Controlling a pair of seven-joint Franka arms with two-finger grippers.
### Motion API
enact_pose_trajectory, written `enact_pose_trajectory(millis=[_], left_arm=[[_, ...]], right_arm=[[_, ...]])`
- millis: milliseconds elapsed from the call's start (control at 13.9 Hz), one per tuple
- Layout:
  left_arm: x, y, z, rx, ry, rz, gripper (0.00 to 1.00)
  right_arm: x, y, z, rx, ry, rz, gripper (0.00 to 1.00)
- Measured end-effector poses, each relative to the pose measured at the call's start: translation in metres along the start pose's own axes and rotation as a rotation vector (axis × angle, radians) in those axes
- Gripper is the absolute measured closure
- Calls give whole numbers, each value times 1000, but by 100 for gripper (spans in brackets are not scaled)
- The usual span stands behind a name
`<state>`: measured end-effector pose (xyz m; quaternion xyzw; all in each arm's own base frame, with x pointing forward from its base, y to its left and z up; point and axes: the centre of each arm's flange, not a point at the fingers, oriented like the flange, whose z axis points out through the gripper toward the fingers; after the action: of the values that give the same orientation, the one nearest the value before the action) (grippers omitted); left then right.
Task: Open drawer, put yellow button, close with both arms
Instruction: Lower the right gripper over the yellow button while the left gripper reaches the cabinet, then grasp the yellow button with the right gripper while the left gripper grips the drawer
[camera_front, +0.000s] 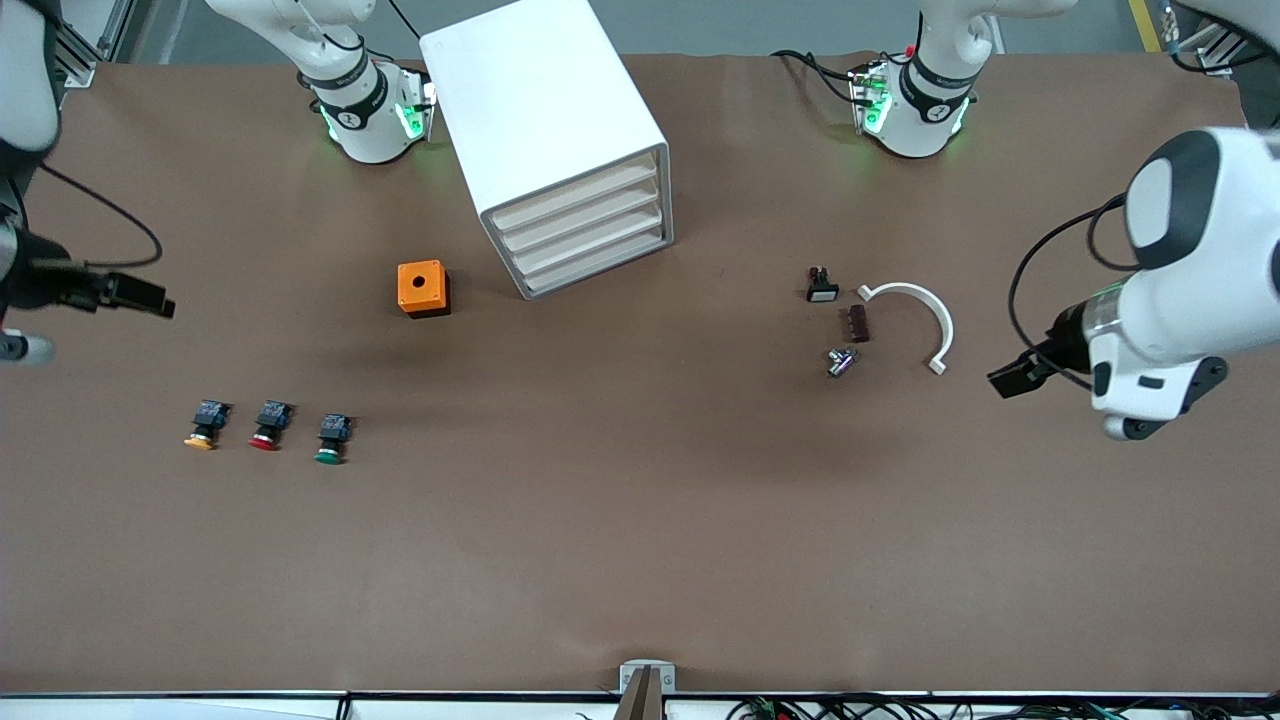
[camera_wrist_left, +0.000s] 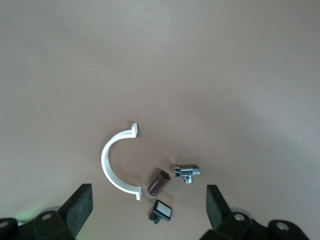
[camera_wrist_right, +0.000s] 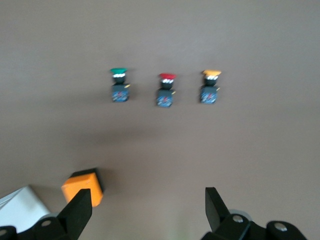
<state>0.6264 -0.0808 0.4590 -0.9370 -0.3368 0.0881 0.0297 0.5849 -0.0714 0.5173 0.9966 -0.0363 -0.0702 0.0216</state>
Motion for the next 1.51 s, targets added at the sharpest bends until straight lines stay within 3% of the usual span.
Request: enact_pose_trajectory(millis=[144,432,720,1080,1223,1511], left_arm=[[-7,13,11,16,-8,-108,0],[-27,38,42,83,-55,-286,0],[-58,65,83,142,-304,-483,0],[-104,84,123,353,-581,-677,0],[-126,93,141,457,-640,-702,0],[-181,125,161,607,-722,-814,0]], right_arm=[[18,4,23,-54,4,-10,0],[50,45,83,-67,108,-11,0],[64,95,158,-64,202,-4,0],[61,96,220,30,249,-11,0],[60,97,241,55,262,-30,0],[50,96,271,32,305,-40,0]])
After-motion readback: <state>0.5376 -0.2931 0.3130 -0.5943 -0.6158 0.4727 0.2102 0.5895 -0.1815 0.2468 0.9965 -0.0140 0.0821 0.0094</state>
